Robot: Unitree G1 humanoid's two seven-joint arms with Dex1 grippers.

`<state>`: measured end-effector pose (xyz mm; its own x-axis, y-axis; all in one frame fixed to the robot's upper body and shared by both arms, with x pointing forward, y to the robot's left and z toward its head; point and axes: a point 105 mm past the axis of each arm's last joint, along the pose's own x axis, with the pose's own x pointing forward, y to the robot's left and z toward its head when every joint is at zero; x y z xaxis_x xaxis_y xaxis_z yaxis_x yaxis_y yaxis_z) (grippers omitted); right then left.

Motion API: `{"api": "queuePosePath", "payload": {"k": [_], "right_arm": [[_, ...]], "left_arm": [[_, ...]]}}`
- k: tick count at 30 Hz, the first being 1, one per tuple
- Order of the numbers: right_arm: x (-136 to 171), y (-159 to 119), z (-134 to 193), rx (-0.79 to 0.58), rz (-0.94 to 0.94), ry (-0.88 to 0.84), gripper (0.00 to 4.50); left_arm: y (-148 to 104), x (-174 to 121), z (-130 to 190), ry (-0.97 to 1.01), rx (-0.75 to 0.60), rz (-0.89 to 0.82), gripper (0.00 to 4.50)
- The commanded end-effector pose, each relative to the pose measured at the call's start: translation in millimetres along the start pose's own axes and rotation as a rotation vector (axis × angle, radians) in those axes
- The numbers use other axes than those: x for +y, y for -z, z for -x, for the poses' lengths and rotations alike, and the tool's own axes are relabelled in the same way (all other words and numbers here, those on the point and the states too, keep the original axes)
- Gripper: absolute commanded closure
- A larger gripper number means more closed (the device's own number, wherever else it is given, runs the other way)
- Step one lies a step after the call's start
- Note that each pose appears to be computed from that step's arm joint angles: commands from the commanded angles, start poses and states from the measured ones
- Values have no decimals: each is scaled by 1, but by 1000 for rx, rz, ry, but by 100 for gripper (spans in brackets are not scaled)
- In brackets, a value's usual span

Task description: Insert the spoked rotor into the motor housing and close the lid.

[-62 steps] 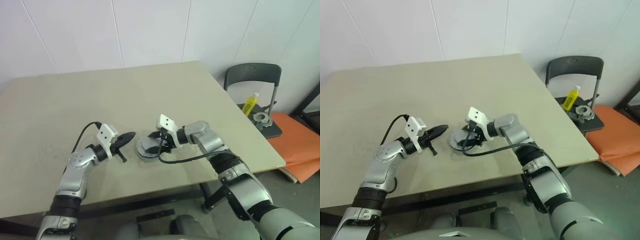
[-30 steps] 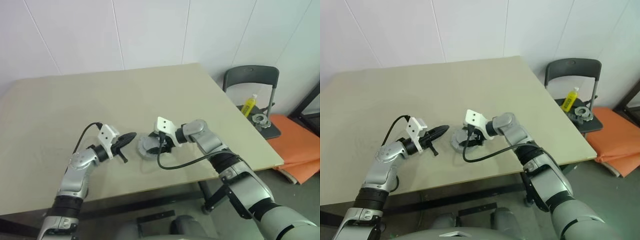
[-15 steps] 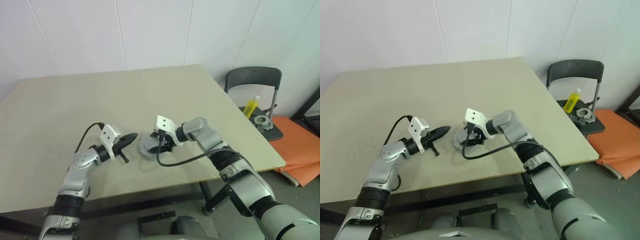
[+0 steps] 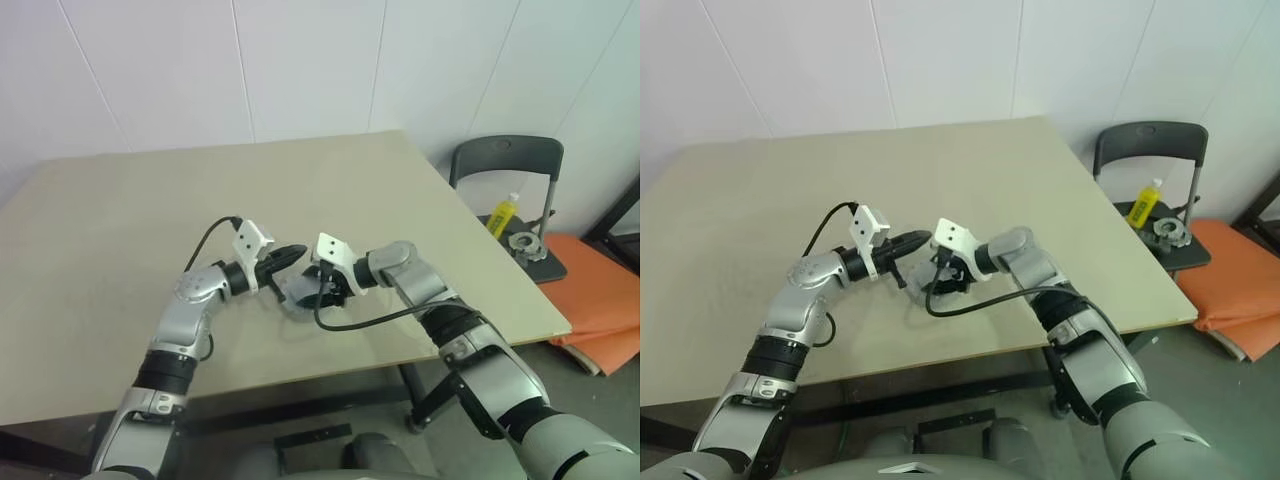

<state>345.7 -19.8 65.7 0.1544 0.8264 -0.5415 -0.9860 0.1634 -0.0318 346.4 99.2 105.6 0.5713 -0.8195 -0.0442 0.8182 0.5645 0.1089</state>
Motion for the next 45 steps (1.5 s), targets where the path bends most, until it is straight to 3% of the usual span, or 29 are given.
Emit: {"api": "queuePosePath", "payload": {"k": [1, 9, 18, 21, 25, 31, 37, 45], "right_arm": [[3, 41, -3, 122, -83, 8, 131], [-1, 36, -2, 112, -72, 28, 131], [-2, 17, 0, 53, -54, 33, 131], [-2, 11, 3, 24, -88, 26, 131], [4, 3, 9, -11, -121, -32, 6], [15, -24, 25, -127, -188, -169, 2], [-10, -46, 40, -219, -274, -86, 2], [-31, -23, 43, -103, -272, 46, 2]], "left_arm": [[-8, -7, 0, 75, -13, -1, 450], [30, -22, 14, 181, 189, 40, 450], [70, -26, 12, 118, 394, -27, 450], [71, -28, 12, 122, 402, -15, 450], [70, -29, 12, 129, 401, 12, 450], [69, -33, 17, 178, 415, 76, 450], [69, -37, 23, 226, 446, 97, 450], [69, -36, 23, 230, 451, 93, 450]]}}
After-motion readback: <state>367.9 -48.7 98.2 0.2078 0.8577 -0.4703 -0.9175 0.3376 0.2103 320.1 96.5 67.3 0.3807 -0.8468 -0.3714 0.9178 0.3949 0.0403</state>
